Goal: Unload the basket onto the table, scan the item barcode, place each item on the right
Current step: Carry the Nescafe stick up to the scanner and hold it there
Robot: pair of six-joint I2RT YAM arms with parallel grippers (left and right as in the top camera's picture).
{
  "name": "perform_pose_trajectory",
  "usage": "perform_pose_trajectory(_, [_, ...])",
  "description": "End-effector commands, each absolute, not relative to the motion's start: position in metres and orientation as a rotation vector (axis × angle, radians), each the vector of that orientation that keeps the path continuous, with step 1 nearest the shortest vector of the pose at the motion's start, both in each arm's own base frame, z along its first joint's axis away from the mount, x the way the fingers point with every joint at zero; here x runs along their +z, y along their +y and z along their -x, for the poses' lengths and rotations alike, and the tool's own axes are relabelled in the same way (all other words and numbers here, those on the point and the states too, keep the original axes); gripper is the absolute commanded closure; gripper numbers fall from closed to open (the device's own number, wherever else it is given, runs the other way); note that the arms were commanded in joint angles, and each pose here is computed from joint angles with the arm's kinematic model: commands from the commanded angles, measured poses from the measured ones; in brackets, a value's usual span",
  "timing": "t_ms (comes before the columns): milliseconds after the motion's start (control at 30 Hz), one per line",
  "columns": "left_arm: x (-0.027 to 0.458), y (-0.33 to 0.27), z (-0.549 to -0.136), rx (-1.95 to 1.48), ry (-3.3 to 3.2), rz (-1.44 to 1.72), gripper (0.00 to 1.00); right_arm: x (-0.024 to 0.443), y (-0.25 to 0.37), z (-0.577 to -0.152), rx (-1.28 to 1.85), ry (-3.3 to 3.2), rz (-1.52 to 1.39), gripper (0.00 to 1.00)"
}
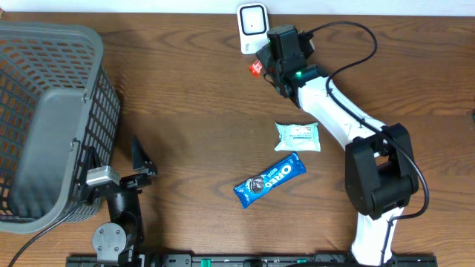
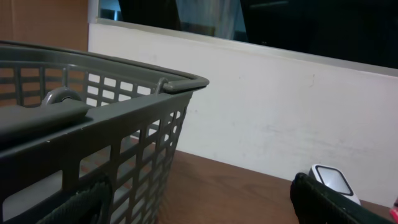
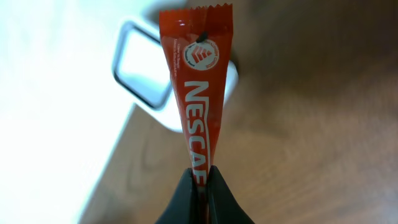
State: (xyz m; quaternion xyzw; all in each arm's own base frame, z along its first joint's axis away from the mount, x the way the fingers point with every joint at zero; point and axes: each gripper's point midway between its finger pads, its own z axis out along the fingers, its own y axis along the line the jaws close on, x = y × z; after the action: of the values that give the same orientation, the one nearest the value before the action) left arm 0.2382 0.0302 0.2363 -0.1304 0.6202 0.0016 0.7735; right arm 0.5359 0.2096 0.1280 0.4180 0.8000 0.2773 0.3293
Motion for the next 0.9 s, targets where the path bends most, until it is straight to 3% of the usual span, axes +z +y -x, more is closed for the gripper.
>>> perform_pose_trajectory(0, [0.238, 0.03, -0.237, -0.006, 1.334, 0.286, 0.08, 0.164, 0.186, -0.565, 0.606, 1.898, -1.087, 0.98])
perform_pose_trajectory(167, [0.238, 0.03, -0.237, -0.006, 1.334, 0.286, 0.08, 0.186, 0.193, -0.602, 0.608, 1.804, -1.06, 0.99])
perform_pose_trajectory(433, [0.238, 0.03, -0.237, -0.006, 1.334, 0.286, 0.08, 0.176, 0.209, -0.661, 0.609, 1.744, -1.064, 0.98])
perform_pose_trajectory(867, [0.238, 0.03, -0.237, -0.006, 1.334, 0.286, 0.08, 0.154, 0.199, -0.68, 0.511, 1.698, -1.077, 0.98])
